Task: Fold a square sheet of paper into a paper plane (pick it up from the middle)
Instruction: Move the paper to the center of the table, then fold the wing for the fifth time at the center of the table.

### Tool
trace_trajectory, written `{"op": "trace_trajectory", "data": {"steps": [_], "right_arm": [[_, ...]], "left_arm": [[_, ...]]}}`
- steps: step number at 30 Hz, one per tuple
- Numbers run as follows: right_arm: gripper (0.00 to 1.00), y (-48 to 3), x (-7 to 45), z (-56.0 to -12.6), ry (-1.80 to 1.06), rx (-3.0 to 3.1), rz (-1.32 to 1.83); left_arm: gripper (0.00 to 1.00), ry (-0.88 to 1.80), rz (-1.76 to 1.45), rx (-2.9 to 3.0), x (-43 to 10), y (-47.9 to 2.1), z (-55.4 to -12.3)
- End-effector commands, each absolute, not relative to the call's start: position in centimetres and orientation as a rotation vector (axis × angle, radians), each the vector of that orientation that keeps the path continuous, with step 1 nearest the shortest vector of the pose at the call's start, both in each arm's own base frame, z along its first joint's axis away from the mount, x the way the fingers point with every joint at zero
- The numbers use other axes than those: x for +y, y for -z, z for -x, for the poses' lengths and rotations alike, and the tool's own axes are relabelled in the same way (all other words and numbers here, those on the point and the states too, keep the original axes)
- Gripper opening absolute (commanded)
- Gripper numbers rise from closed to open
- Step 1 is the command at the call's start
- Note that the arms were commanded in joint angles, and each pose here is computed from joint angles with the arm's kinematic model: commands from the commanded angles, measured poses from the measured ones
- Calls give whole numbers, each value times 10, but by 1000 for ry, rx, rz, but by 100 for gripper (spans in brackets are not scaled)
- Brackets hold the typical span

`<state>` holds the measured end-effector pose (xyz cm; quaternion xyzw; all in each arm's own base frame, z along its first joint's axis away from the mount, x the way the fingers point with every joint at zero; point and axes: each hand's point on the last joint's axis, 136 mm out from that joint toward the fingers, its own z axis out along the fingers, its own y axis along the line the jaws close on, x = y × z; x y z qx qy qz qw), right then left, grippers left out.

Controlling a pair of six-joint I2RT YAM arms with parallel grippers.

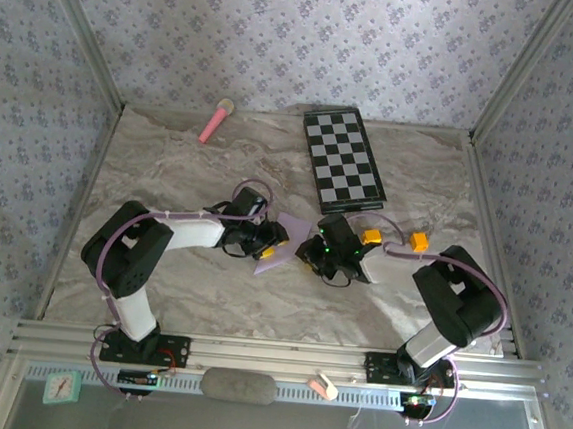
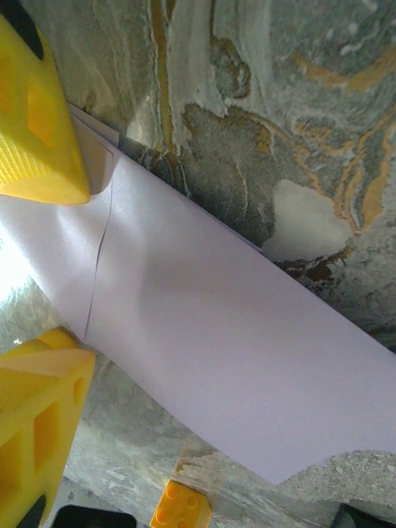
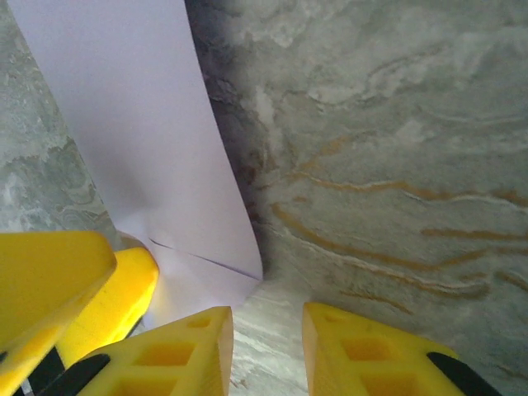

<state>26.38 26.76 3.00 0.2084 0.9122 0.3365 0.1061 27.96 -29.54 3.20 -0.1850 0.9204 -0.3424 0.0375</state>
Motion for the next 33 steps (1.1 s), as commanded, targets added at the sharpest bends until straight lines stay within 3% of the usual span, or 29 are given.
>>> {"op": "trace_trajectory", "data": {"steps": [1,16,33], "right_arm": [[28,-37,280,-271,-1054,2666,-614],[28,-47,301,-275,-1290,2580,-547],[24,-35,286,-285,-1228,2610,-575]], "left_arm": [[50,933,646,2920,-277,-8,-259],[49,914,683,2908,-266,-3,-261],[49,941,678,2904,-264,-6,-264]]}}
